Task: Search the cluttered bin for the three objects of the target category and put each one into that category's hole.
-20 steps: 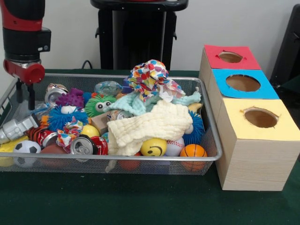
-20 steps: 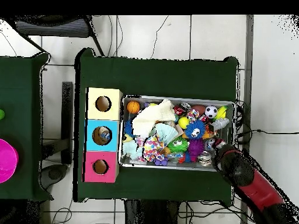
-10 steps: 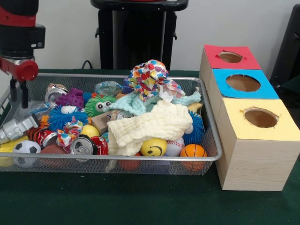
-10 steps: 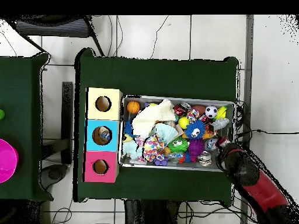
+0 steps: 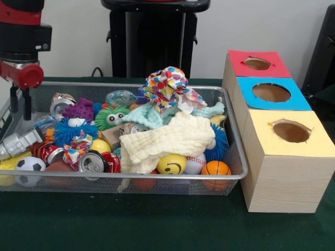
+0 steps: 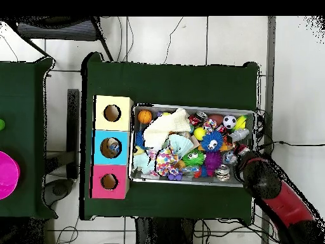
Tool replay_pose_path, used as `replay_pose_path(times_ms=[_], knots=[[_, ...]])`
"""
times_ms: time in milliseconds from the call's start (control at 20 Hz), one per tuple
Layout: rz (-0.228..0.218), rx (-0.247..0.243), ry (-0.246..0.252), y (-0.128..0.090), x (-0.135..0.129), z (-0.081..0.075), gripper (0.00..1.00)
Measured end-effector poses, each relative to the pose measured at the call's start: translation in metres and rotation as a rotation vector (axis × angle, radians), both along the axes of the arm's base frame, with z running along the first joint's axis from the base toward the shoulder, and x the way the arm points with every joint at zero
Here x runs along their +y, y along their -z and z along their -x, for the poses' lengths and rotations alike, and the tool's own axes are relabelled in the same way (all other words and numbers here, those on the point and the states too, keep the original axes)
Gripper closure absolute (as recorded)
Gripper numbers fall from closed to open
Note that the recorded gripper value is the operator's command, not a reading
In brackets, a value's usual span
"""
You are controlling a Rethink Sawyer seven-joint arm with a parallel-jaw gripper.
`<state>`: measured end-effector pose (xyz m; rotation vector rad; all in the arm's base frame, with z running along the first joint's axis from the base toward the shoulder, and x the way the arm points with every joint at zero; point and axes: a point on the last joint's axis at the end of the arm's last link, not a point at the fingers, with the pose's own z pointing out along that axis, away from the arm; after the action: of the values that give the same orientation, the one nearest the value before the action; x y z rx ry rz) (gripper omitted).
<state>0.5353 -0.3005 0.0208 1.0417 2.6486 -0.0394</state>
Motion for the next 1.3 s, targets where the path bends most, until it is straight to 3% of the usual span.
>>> replay_pose_path(times_ms=[750, 1000, 1300], knots=[[-0.010, 0.004, -0.077, 0.002, 0.049, -0.025, 0.00], [-0.042, 0.065, -0.098, 0.017, 0.066, -0.014, 0.00], [-0.047, 0.150, -0.113, 0.024, 0.072, 0.003, 0.00]])
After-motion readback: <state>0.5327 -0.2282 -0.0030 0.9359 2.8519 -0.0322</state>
